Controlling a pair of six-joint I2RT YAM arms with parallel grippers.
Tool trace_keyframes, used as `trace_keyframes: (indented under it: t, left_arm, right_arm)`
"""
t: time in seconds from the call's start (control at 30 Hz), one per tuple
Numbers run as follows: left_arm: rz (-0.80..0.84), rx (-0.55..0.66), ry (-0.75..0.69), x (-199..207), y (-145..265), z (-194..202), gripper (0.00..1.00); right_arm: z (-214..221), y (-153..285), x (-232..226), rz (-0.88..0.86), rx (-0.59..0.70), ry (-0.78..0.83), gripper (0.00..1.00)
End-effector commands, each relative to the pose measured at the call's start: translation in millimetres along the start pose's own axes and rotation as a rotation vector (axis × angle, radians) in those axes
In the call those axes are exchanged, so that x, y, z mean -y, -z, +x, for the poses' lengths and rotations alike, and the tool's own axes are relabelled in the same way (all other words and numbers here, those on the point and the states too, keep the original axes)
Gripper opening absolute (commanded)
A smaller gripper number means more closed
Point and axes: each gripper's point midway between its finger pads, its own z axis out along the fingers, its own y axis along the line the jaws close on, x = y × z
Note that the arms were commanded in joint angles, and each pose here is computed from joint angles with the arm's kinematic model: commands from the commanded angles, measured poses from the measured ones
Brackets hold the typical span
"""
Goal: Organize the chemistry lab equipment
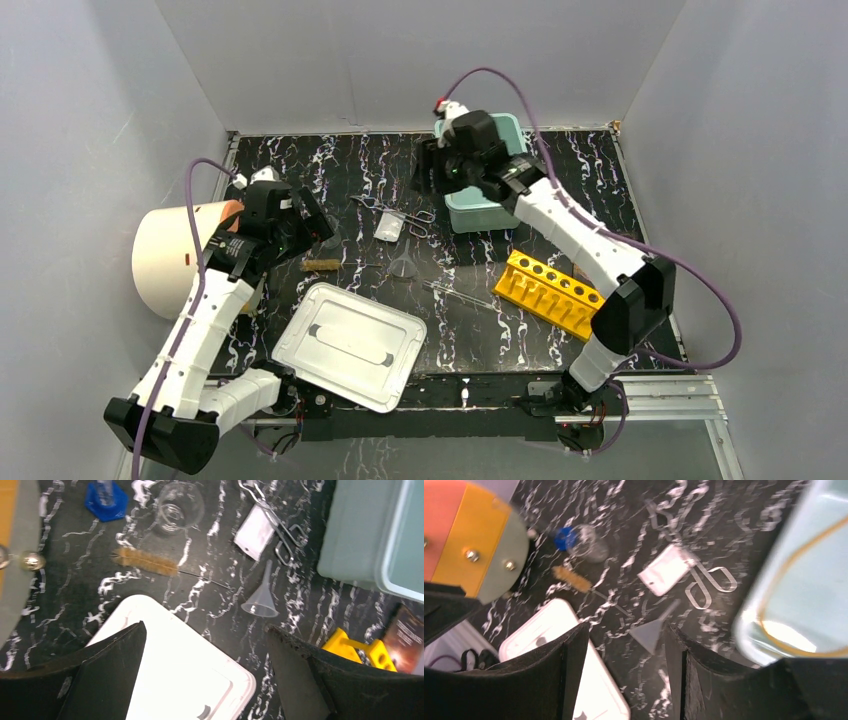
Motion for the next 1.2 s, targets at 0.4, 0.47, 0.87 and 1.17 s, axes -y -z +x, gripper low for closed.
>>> trace_keyframes:
  t: [0.4, 0.47, 0.87, 1.17]
  left_arm:
    - [-0.158, 0.507, 0.144, -30.7, 134.0, -123.1, 0.98]
    - [-0.126, 0.522, 0.136, -24.3, 142.5, -129.8, 0.98]
    - [0.027, 0.512, 0.121, -4.9, 147.9, -122.0, 0.98]
    - [0.015, 0.503, 0.098, -9.0, 143.9, -116.5, 0.98]
  right_arm:
    - [82.2, -133.8, -115.8, -0.077, -0.109, 0.200, 0.98]
    - [85.1, -149.2, -120.6, -0.047, -0.110, 0.219, 0.99]
    - [116.8, -226.9, -125.9, 0.046, -0.184, 0.162, 0.98]
    - [118.4, -246.7, -125.2, 0.031, -0.126, 0.206, 0.92]
